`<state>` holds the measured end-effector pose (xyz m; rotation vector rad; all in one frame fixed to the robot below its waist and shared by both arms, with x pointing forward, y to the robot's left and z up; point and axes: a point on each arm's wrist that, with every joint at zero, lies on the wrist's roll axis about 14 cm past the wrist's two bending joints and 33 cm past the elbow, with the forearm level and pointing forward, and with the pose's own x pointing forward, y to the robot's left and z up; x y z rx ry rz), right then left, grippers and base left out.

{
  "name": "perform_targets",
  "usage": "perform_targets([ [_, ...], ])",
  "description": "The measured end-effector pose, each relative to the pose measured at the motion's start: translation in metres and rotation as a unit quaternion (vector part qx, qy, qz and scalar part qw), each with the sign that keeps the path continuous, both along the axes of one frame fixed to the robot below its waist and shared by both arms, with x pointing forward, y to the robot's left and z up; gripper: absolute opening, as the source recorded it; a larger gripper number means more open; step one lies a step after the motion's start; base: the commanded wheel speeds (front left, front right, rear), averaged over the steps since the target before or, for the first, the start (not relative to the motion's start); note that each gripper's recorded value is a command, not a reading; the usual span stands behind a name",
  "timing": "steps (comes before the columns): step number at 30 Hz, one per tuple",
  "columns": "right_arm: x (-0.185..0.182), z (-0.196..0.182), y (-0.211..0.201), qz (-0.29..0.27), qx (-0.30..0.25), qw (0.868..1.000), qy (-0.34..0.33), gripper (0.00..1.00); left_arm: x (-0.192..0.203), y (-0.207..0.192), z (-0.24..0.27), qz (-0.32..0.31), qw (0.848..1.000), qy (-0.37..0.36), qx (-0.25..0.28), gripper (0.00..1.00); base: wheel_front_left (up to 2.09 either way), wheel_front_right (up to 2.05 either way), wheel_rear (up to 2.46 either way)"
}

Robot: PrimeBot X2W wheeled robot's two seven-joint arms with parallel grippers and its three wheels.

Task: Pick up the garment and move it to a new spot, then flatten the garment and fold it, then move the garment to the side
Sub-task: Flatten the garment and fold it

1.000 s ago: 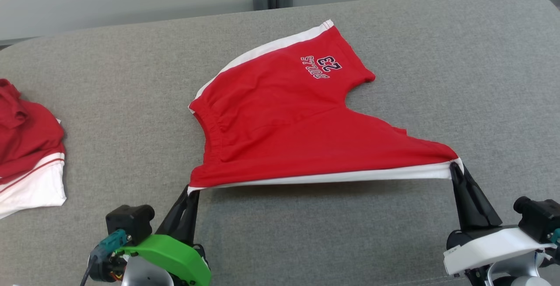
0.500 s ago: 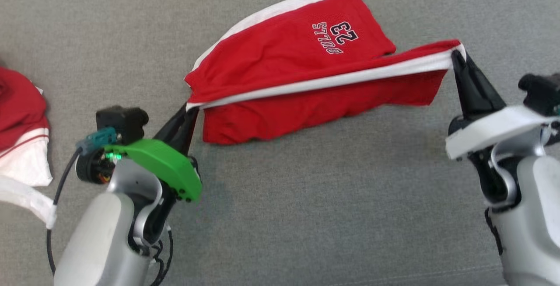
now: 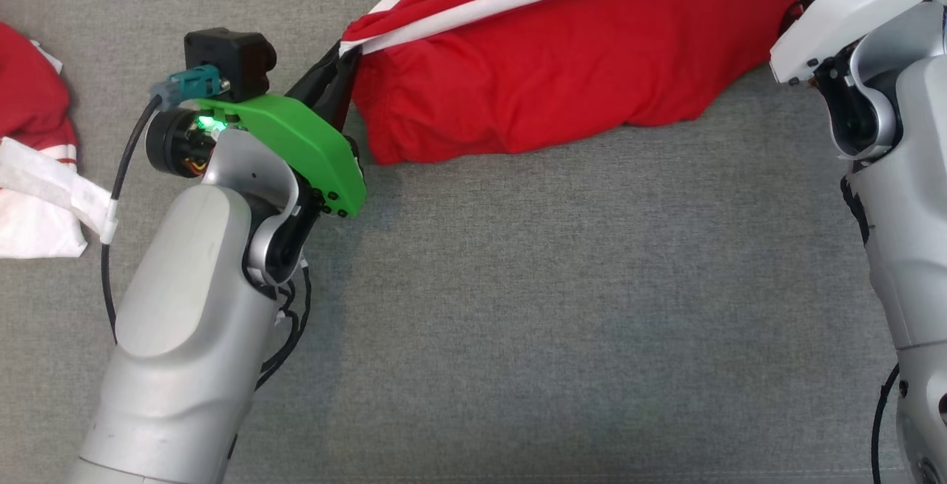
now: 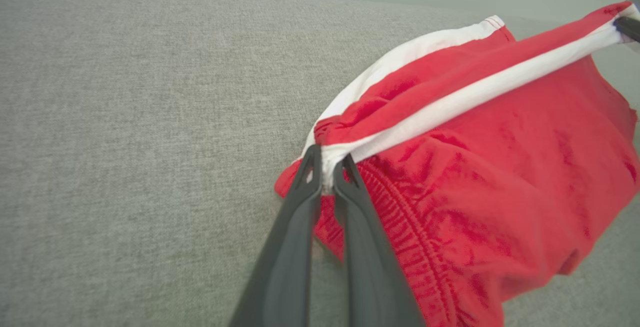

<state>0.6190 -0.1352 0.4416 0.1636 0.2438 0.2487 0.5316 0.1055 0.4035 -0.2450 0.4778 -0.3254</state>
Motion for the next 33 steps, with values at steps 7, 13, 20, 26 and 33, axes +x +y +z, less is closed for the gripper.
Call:
perform_targets([
  [7,0.020,-0.010,0.026,0.022,0.008,0.999,-0.028,1.00,0.003,0.007,-0.013,0.002,1.000,-0.004,0.010,1.00,0.00,0.00,0.00],
  [13,0.019,0.011,0.026,0.028,-0.004,0.994,-0.102,1.00,0.004,0.014,0.001,0.030,0.998,-0.061,-0.001,1.00,0.00,0.00,0.00],
  [20,-0.012,0.052,0.008,0.015,-0.020,0.984,-0.178,1.00,-0.004,0.041,0.040,0.105,0.978,-0.180,0.022,1.00,0.00,0.00,0.00],
  [26,-0.057,0.064,-0.004,-0.004,-0.012,0.981,-0.196,1.00,-0.014,0.059,0.068,0.138,0.963,-0.230,0.039,1.00,0.00,0.00,0.00],
  [33,-0.105,0.070,-0.022,-0.031,-0.010,0.980,-0.196,1.00,-0.030,0.066,0.078,0.147,0.957,-0.246,0.048,1.00,0.00,0.00,0.00],
])
